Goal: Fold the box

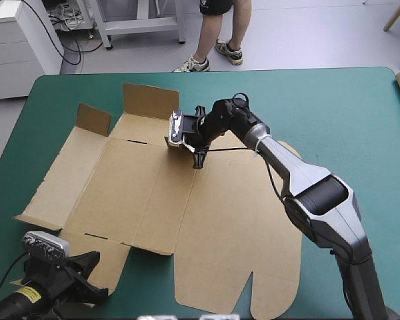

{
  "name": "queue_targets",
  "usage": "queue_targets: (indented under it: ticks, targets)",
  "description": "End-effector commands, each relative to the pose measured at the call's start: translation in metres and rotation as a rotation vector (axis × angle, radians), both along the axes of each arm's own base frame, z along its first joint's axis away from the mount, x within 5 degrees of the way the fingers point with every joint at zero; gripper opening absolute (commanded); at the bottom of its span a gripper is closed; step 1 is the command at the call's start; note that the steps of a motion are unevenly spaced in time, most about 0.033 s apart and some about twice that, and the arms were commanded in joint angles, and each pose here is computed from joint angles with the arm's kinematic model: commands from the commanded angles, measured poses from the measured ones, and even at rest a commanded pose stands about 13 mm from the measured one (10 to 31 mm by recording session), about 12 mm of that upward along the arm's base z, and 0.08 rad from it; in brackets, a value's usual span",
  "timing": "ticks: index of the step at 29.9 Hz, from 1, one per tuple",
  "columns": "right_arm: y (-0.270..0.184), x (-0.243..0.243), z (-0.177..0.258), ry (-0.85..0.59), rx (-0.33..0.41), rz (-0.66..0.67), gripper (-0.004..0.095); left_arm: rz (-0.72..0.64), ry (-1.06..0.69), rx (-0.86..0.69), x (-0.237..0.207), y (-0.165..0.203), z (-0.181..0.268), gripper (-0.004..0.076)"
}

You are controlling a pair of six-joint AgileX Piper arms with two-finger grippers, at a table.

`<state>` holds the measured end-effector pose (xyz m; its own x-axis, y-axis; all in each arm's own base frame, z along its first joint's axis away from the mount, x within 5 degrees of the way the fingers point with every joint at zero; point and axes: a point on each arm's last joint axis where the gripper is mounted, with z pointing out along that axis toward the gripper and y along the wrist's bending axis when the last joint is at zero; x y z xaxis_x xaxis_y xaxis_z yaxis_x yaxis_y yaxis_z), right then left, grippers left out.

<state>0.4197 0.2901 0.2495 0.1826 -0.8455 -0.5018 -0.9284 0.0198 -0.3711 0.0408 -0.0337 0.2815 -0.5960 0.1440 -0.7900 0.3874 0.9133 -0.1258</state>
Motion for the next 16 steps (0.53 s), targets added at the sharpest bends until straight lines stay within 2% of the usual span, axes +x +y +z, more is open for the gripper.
queue_targets:
  ticks: [1,6,10,16]
  targets:
    - [0.004,-0.01,0.052,-0.179,0.065,0.118,-0.0021,0.02,-0.054,-0.048,0.004,-0.001,0.011,-0.0008]
    - [0.011,-0.022,0.048,-0.145,0.023,0.21,-0.0021,0.02,-0.054,-0.048,0.004,-0.001,0.011,-0.0008]
    - [0.011,-0.028,0.046,-0.079,0.022,0.24,-0.0021,0.02,-0.054,-0.048,0.004,-0.001,0.011,-0.0008]
    - [0.012,-0.031,0.043,-0.005,0.027,0.181,-0.002,0.02,-0.054,-0.048,0.004,-0.001,0.011,-0.0008]
